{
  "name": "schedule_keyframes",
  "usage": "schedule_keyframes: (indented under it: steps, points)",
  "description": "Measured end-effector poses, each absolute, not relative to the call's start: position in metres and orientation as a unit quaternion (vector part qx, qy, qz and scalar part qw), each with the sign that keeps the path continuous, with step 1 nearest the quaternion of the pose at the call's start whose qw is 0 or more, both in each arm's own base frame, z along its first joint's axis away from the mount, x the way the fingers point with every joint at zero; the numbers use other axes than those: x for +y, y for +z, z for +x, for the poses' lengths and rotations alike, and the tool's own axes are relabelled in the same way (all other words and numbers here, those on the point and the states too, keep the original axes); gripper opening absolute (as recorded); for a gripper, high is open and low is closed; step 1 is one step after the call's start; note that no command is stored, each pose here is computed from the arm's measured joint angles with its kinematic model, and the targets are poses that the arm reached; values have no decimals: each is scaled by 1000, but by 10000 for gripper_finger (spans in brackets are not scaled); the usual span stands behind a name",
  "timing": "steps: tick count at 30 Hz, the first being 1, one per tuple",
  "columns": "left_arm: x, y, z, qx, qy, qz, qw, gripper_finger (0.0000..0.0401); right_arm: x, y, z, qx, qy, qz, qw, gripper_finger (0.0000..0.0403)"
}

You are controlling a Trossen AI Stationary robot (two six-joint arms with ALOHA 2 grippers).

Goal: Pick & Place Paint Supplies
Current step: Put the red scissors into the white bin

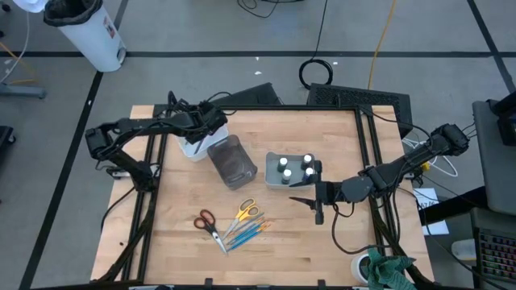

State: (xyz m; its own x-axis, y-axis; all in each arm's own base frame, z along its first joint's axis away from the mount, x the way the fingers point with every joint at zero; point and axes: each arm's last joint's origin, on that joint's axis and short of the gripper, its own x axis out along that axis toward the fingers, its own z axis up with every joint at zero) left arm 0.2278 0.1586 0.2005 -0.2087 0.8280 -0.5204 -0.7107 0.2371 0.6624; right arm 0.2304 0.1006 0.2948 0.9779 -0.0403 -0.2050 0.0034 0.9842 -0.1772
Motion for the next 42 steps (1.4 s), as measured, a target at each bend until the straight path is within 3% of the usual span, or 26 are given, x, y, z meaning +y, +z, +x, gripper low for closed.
schedule_keyframes:
  steps: [19, 25, 33, 42]
  points:
    - [159, 199, 232, 483, 572, 33, 663, 49, 101, 295, 230, 105, -11, -89, 990, 146]
    - [158, 198, 233, 511, 523, 40, 681, 104, 101, 295, 230, 105, -11, -90, 990, 146]
    - [158, 198, 233, 516, 518, 44, 681, 199, 101, 295, 230, 105, -11, -90, 990, 146]
    - [157, 197, 234, 505, 507, 8, 698, 269, 101, 295, 230, 105, -11, -90, 990, 146]
